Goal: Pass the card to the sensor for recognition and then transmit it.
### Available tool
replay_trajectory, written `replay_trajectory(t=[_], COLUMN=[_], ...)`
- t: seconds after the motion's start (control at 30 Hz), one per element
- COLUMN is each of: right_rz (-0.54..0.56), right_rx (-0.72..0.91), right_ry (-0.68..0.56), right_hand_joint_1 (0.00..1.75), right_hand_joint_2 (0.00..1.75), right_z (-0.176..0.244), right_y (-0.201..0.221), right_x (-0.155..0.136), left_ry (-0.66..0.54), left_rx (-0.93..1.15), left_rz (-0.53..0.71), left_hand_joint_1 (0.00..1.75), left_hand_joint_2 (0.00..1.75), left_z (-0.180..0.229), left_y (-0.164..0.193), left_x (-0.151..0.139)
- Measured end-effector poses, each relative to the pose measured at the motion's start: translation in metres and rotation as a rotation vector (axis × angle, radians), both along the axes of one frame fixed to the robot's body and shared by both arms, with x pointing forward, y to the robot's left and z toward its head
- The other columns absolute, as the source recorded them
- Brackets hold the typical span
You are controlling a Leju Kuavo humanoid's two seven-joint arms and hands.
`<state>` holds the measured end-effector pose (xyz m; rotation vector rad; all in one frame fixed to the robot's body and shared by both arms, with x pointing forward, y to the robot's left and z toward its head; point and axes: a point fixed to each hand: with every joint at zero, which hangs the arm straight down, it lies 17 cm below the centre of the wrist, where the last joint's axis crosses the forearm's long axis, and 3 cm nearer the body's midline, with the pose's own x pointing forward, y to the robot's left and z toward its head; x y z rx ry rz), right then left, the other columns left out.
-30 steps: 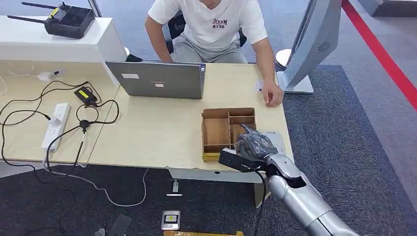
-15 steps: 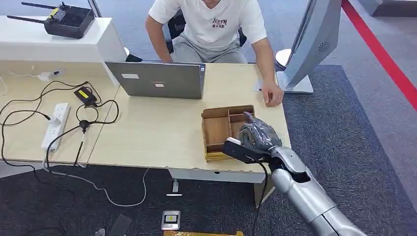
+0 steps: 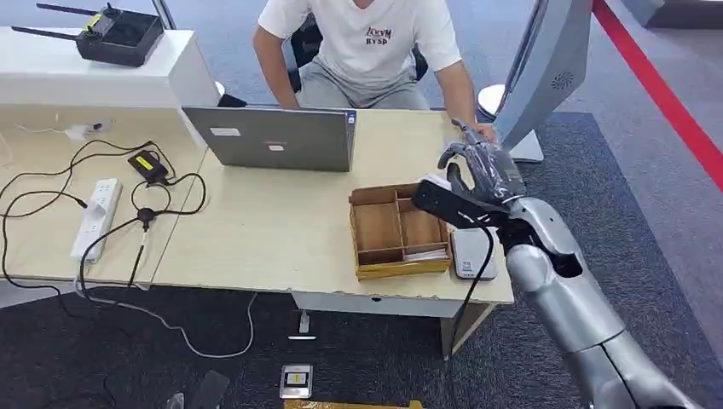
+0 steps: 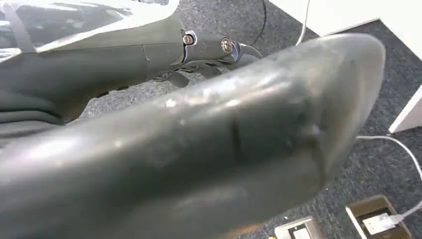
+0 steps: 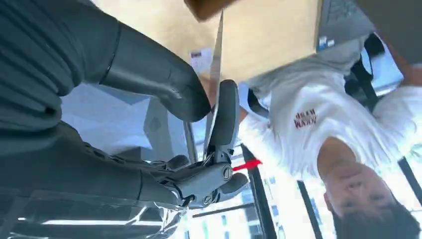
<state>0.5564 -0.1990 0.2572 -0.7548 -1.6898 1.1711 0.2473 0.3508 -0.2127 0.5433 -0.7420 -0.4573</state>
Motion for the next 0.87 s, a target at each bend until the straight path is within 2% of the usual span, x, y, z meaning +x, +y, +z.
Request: replay_trajectory(t=[0.27, 0.5, 0.63, 0.73, 0.87], right_rz=[0.034, -0.053, -0.115, -0.176, -0.205], right_rx=[-0.092, -0.075, -0.087, -0.146, -0.179], right_ry=[-0.106, -0.116, -0.076, -0.007, 0.039], right_hand_joint_1=[1.75, 1.75, 1.75, 1.75, 1.75], right_hand_joint_2=[1.75, 1.75, 1.75, 1.75, 1.75], right_z=[0.056, 0.102, 0.108, 0.088, 0.069], right_y=[-0.017, -0.047, -0.064, -0.079, -0.087], right_x=[0.042, 0.088, 0.103, 0.113, 0.115], left_ry=[0.015, 0.005, 0.003, 0.008, 0.017], left_rx=[0.011, 0.023, 0.026, 0.026, 0.024], left_rz=[-0.032, -0.042, -0.041, -0.037, -0.034], left_hand_joint_1=[0.0, 0.0, 0.0, 0.0, 0.0], left_hand_joint_2=[0.0, 0.0, 0.0, 0.0, 0.0], left_z=[0.003, 0.01, 0.011, 0.01, 0.007], left_y=[-0.003, 0.001, 0.005, 0.008, 0.008], left_x=[0.015, 0.032, 0.034, 0.031, 0.025])
